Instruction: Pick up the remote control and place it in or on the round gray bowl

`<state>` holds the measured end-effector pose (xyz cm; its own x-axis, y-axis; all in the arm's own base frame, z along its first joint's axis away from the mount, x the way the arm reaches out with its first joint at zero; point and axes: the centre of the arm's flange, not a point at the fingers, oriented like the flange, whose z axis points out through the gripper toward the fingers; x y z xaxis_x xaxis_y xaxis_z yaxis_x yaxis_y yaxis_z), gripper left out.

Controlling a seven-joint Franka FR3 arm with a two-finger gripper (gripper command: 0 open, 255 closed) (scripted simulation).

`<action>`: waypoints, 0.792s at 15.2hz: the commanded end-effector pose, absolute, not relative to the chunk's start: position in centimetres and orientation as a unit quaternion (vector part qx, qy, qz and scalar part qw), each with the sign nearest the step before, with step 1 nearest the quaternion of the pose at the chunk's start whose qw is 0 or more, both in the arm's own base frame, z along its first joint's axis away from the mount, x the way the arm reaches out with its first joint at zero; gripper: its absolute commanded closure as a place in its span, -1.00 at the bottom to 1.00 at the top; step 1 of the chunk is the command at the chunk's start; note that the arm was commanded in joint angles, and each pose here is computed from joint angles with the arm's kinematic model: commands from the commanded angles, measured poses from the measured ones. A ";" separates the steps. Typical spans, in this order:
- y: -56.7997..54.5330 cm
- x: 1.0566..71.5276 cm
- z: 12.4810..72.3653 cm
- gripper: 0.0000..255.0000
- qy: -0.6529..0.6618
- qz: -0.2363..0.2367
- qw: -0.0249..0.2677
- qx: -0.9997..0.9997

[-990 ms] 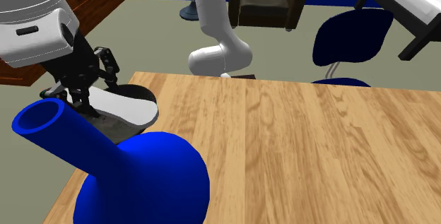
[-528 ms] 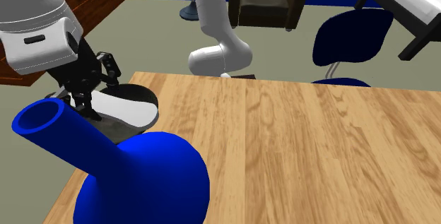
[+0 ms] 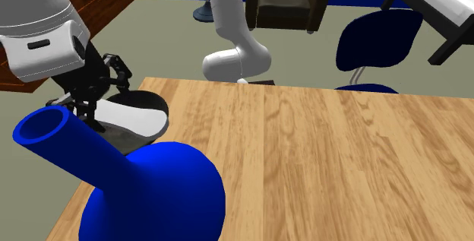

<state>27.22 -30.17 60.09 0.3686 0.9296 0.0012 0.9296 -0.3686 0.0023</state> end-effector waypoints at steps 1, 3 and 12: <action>-30.1 27.2 60.1 -1.00 0.562 0.001 0.001 0.827; -30.1 27.2 62.7 -1.00 0.562 0.001 0.001 0.827; -30.1 27.2 65.1 -1.00 0.562 0.001 0.001 0.827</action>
<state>27.22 -30.09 65.05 0.3685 0.9296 0.0011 0.9296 -0.3685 0.0022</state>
